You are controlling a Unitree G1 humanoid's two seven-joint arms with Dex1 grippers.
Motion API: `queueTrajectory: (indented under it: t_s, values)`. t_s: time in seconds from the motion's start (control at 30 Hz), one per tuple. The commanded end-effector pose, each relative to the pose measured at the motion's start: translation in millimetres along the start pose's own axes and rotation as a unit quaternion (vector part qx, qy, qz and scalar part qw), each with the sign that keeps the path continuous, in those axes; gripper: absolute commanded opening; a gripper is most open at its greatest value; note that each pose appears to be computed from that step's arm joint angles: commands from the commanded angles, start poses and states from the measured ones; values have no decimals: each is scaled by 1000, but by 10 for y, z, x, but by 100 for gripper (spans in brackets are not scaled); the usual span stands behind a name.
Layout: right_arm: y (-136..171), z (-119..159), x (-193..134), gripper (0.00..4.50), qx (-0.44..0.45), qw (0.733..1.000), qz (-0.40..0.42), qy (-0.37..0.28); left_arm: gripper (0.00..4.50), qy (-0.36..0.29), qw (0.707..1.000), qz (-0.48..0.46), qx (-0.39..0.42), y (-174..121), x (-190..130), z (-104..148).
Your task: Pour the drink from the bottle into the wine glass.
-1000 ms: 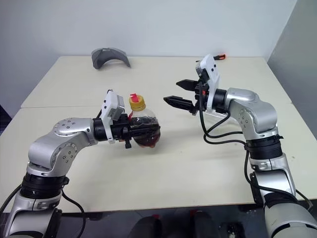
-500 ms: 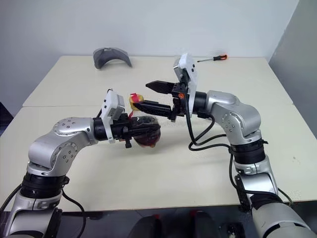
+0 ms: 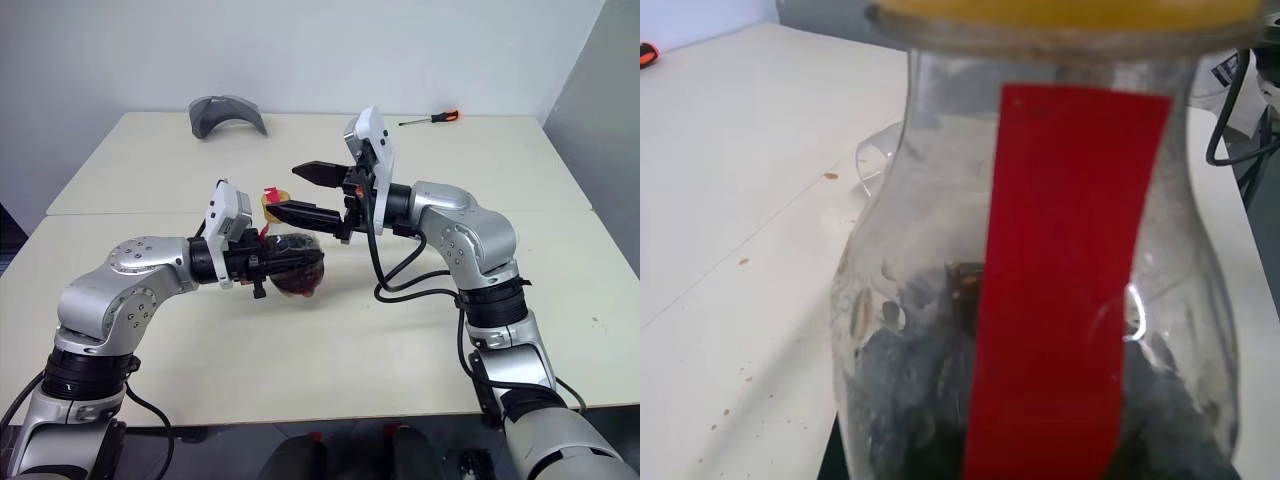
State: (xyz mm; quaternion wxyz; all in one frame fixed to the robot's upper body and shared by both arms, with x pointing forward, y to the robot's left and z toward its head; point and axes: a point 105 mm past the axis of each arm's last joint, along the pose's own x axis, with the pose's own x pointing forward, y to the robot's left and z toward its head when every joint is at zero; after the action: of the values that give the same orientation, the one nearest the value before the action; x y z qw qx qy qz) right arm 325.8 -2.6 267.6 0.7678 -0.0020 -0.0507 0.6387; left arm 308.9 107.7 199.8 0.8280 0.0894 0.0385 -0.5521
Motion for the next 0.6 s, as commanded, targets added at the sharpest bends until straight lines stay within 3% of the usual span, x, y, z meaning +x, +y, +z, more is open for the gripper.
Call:
queueTrajectory:
  t_s: [0.03,0.37,0.6]
  values:
    - [-159,54,-170,450,-28,999,-36,13,111,-28,999,-1,34,-20,-35,182]
    - [-372,42,-460,450,-45,994,-86,41,110,-31,999,-5,34,-25,-12,192]
    - [-150,59,-419,450,-25,999,-26,27,110,-32,999,-12,35,-27,13,210]
